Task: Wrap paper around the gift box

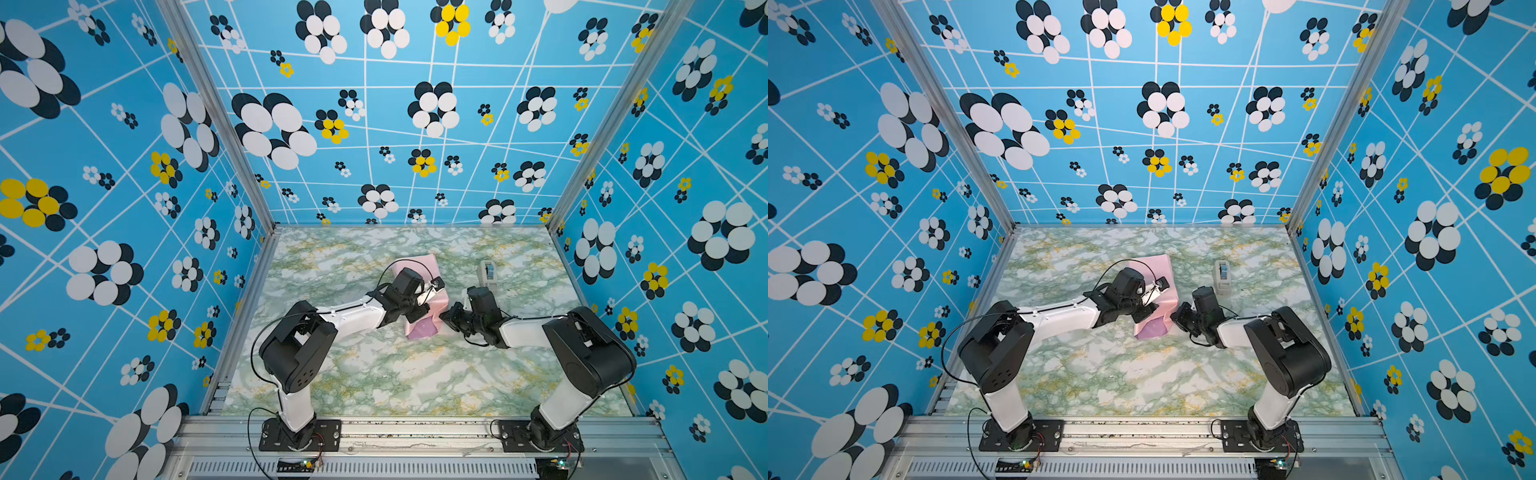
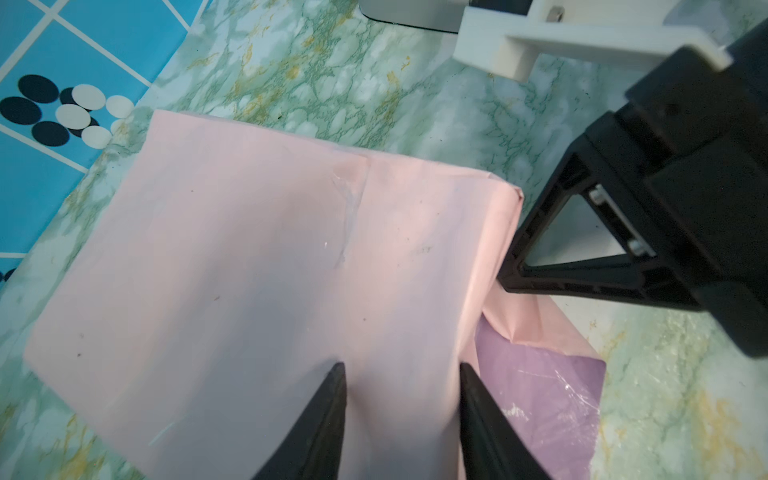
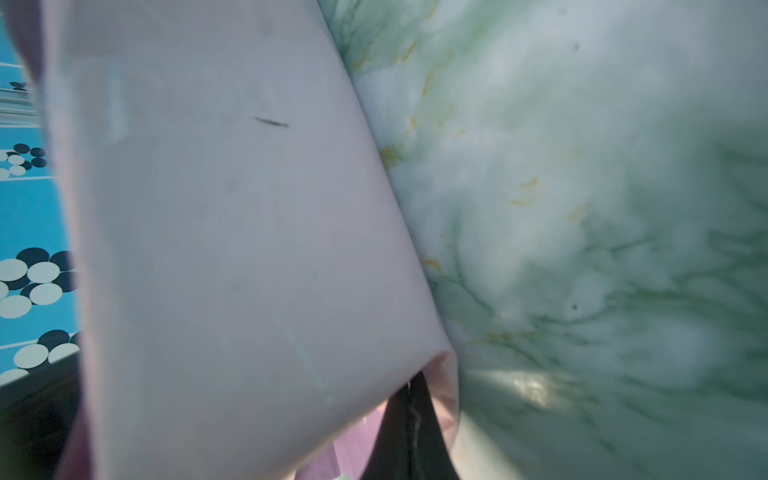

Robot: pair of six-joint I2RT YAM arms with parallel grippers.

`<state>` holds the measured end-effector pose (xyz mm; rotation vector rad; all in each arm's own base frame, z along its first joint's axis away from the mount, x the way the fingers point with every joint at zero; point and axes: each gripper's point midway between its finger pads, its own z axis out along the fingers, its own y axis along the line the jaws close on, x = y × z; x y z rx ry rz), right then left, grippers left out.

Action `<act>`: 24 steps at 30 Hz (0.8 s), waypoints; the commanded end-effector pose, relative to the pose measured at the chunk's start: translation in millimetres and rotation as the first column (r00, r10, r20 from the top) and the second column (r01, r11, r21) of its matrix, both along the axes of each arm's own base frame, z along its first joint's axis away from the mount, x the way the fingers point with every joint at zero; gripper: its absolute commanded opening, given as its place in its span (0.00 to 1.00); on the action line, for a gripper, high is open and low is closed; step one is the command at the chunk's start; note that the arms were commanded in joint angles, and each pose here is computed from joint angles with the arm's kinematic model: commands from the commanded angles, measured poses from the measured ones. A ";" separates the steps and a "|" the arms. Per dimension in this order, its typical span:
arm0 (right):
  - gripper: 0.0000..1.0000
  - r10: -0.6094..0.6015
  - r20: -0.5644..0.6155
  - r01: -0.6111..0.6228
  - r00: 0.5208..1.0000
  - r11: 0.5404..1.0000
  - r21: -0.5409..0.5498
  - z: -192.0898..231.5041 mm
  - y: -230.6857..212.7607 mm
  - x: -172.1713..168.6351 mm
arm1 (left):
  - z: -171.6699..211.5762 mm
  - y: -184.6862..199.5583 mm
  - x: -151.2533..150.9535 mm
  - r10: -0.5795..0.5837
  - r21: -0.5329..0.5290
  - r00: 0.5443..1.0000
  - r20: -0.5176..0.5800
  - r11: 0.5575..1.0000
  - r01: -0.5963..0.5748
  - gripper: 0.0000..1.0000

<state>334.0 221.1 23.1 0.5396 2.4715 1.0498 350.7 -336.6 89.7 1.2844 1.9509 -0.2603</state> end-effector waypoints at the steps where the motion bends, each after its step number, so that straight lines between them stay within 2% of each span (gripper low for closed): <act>1: 0.00 -0.010 0.009 0.010 1.000 1.000 -0.001 -3.7 2.7 3.1 | -29.7 2.7 -19.1 -0.031 0.048 0.996 -0.082 0.998 0.035 0.44; 24: 0.00 0.083 -0.227 -0.089 0.970 0.996 -0.016 -50.1 -1.6 -78.7 | -29.4 6.0 -13.5 0.007 0.034 0.997 -0.080 0.999 -0.004 0.44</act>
